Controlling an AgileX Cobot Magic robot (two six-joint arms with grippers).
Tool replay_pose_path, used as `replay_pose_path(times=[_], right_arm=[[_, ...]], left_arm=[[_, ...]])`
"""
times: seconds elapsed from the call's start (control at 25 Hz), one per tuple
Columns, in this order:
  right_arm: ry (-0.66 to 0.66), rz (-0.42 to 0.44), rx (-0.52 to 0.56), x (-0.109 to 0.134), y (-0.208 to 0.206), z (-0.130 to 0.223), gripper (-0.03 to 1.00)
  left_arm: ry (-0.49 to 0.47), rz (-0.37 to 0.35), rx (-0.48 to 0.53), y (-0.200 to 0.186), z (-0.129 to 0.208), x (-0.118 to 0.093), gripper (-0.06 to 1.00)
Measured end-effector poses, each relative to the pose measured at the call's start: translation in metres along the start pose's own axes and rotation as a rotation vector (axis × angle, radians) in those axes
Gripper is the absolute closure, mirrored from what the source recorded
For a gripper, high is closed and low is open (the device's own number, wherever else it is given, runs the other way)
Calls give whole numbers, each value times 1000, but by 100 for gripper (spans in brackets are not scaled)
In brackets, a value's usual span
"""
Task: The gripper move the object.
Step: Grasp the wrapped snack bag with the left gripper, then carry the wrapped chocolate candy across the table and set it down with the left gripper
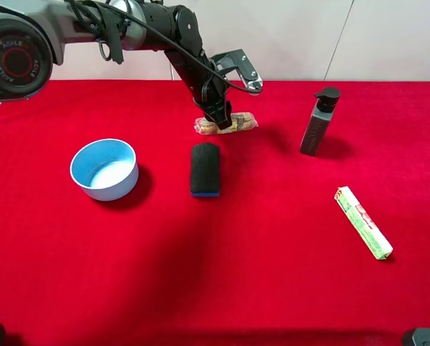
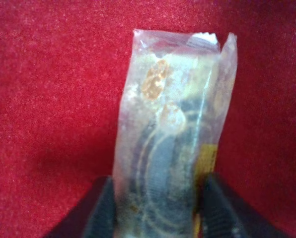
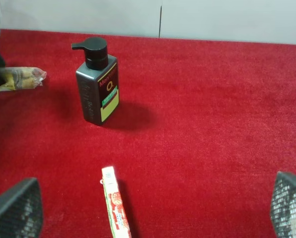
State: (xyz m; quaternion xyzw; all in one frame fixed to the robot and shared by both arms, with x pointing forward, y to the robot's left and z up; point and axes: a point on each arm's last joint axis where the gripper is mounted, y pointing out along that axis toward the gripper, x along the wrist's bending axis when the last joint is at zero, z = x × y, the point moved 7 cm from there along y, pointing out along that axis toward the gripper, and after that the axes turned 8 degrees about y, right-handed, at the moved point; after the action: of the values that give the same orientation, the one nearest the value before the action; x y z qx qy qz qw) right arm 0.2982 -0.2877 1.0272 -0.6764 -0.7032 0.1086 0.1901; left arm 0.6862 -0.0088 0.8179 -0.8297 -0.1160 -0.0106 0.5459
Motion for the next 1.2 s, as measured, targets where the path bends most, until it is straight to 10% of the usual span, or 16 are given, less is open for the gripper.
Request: replay_pose_path(times=[0.2, 1.2], right_arm=[[0, 0, 0, 0, 0, 0, 27], [0, 0, 0, 0, 0, 0, 27]], left_arm=[[4, -7, -1, 0, 0, 1, 84], [-13, -35, -18, -53, -19, 6, 87]])
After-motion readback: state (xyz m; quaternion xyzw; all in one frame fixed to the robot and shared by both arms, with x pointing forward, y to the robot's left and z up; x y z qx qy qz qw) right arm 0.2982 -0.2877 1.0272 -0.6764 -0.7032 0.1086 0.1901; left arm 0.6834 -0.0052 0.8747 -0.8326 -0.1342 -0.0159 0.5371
